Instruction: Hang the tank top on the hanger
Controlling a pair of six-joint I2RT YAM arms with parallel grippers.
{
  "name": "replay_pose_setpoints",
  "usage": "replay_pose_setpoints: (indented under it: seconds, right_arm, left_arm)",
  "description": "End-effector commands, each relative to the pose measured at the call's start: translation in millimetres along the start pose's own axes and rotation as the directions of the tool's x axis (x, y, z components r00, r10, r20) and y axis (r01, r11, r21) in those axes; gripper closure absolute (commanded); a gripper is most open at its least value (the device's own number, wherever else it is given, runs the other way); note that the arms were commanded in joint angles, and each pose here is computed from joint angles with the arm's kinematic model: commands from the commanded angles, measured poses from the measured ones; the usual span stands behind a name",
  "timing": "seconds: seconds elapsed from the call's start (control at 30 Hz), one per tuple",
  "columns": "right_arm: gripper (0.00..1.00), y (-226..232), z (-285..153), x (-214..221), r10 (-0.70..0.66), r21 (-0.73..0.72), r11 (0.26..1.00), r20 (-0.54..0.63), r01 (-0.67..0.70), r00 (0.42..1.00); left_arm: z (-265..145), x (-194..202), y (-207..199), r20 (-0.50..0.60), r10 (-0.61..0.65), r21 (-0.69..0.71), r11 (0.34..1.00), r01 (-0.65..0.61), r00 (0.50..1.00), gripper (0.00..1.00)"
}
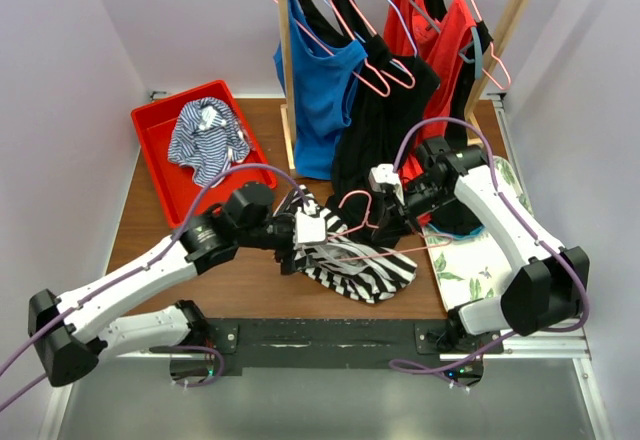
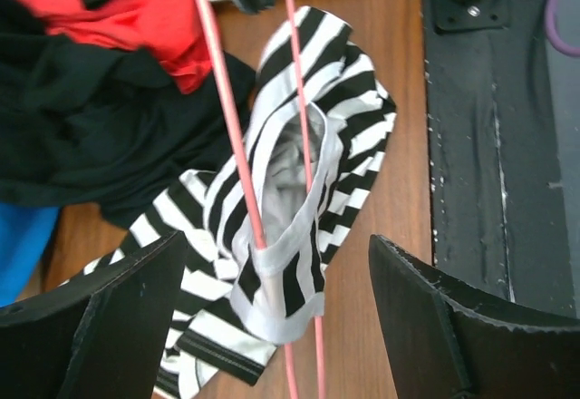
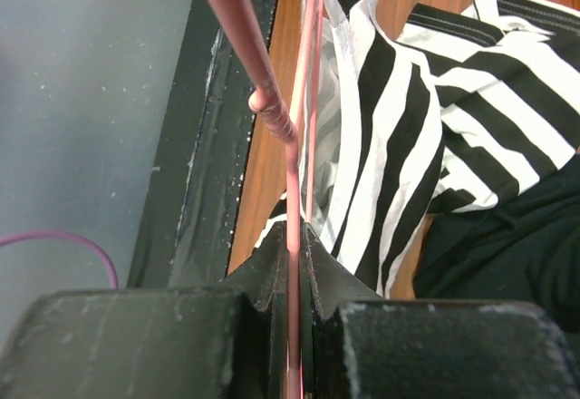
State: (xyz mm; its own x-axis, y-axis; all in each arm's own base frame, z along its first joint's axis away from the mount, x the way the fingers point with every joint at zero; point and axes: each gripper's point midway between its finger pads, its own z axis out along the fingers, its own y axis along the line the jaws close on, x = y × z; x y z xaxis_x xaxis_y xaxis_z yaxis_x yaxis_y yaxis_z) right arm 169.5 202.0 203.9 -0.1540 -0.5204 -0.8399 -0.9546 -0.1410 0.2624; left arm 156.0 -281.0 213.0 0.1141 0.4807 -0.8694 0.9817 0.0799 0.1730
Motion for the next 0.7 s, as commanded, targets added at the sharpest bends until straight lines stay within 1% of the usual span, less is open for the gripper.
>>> replay_pose_setpoints:
  seconds: [0.0,0.07,0.1,0.17,0.2,0.27,0.3,0.37,0.4,0.43,0.47,0.5,0.53,0.57,0.6,0.63,0.67]
  right_arm:
    - [1.00,17,-1,-15,-0.055,-0.043,0.997,0.049,0.057,0.997]
    - [1.00,18,-1,-15,-0.062,-0.039,0.997,0.049,0.064,0.997]
    - [1.00,20,-1,-15,-0.063,-0.043,0.997,0.048,0.065,0.997]
    - [1.00,21,-1,-14,-0.066,-0.042,0.997,0.050,0.068,0.997]
    - [1.00,21,0,-14,-0.063,-0.043,0.997,0.051,0.065,0.997]
    - [1.00,21,0,-14,-0.066,-0.040,0.997,0.053,0.068,0.996]
    - [1.00,22,0,-14,-0.065,-0.039,0.997,0.054,0.067,0.996]
    - [1.00,22,0,-14,-0.065,-0.038,0.997,0.057,0.068,0.996]
    - [1.00,22,0,-14,-0.060,-0.035,0.997,0.058,0.062,0.996]
    - [1.00,22,0,-14,-0.055,-0.033,0.998,0.059,0.057,0.997]
    - [1.00,19,0,-15,-0.061,-0.023,0.998,0.058,0.062,0.997]
    - [1.00,19,0,-15,-0.018,-0.014,1.000,0.056,0.018,0.998]
    - [0.95,15,-2,-13,0.007,0.007,1.000,0.038,-0.007,0.999]
    - [0.88,2,-3,-16,-0.003,0.055,0.998,0.032,0.001,0.999]
    - [0.81,0,-7,-18,0.101,0.104,0.989,0.028,-0.104,0.994]
    - [0.65,-10,-13,-17,0.125,0.173,0.977,0.005,-0.124,0.992]
    - [0.58,-31,-26,-16,0.126,0.301,0.947,-0.037,-0.109,0.991]
  left_arm:
    - [11,-12,-8,0.065,0.049,0.094,0.994,-0.055,0.997,0.17]
    - [15,-10,-8,0.053,0.041,0.109,0.993,-0.047,0.998,0.19]
    - [20,-5,-9,0.035,0.030,0.123,0.992,-0.034,0.999,0.24]
    - [23,-3,-9,0.023,0.008,0.129,0.992,-0.011,1.000,0.31]
    - [27,0,-8,0.014,-0.003,0.134,0.991,0.001,1.000,0.40]
    - [29,0,-8,0.007,-0.032,0.135,0.990,0.030,0.999,0.51]
    - [33,2,-8,-0.002,-0.043,0.140,0.989,0.043,0.999,0.60]
    - [35,3,-8,-0.009,-0.067,0.145,0.987,0.067,0.998,0.72]
    - [38,5,-6,-0.016,-0.079,0.141,0.987,0.081,0.997,0.87]
    - [39,5,-5,-0.020,-0.089,0.132,0.987,0.090,0.996,1.00]
    - [39,6,-3,-0.034,-0.138,0.109,0.984,0.141,0.990,1.00]
    - [39,7,9,-0.036,-0.167,0.036,0.985,0.169,0.985,1.00]
    - [38,13,15,-0.040,-0.214,-0.015,0.977,0.214,0.976,1.00]
    - [35,14,21,-0.027,-0.311,-0.072,0.948,0.309,0.950,1.00]
    - [31,11,29,0.004,-0.330,-0.118,0.937,0.328,0.944,1.00]
    - [30,19,29,0.007,-0.369,-0.134,0.921,0.366,0.930,1.00]
    - [26,11,29,0.063,-0.419,-0.144,0.894,0.423,0.906,1.00]
